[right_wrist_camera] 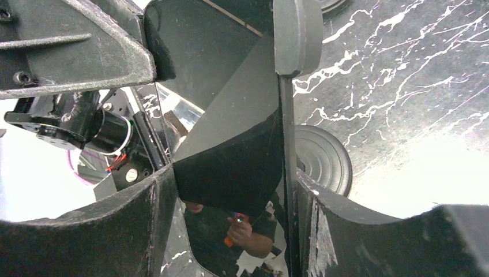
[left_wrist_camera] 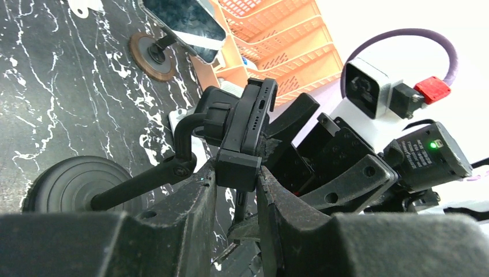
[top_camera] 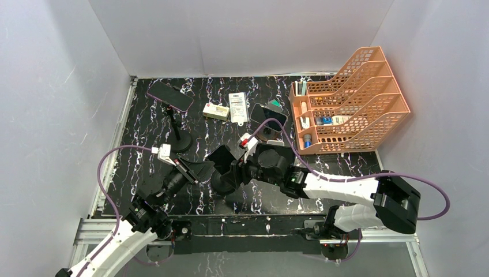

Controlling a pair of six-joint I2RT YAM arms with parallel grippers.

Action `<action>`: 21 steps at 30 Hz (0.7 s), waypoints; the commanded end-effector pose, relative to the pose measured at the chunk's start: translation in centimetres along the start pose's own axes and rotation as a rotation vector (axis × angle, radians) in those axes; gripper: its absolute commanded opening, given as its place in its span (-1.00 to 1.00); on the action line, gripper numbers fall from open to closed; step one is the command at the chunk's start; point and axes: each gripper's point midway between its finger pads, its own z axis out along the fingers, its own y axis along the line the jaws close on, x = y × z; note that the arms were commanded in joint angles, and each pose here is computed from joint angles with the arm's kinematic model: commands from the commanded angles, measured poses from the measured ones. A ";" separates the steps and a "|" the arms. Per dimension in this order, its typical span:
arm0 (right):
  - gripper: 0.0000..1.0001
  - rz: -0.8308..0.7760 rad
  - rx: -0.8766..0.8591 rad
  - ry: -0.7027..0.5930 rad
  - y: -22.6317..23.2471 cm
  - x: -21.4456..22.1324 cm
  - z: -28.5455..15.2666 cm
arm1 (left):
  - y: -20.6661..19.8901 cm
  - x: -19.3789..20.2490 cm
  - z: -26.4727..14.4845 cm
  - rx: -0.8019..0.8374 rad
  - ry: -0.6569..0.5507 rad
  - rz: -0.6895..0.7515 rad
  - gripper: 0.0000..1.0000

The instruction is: Remove the phone from the phone stand

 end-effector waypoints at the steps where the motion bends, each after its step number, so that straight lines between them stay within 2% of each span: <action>1: -0.32 -0.062 0.146 -0.066 -2.6 -3.0 0.6 | 3.2 1.9 -0.1 -0.142 0.086 0.026 -1.00; 3: -0.08 -0.069 0.156 -0.065 -2.6 -3.1 0.6 | 3.0 1.6 -0.1 -0.142 0.078 0.024 -1.00; 16: 0.49 -0.103 0.138 -0.047 -1.9 -3.3 1.2 | 2.3 0.9 -0.2 -0.138 0.066 0.026 -1.00; 21: 0.90 -0.098 0.128 -0.036 -1.7 -3.0 1.1 | 2.1 0.8 -0.3 -0.133 0.063 0.026 -1.00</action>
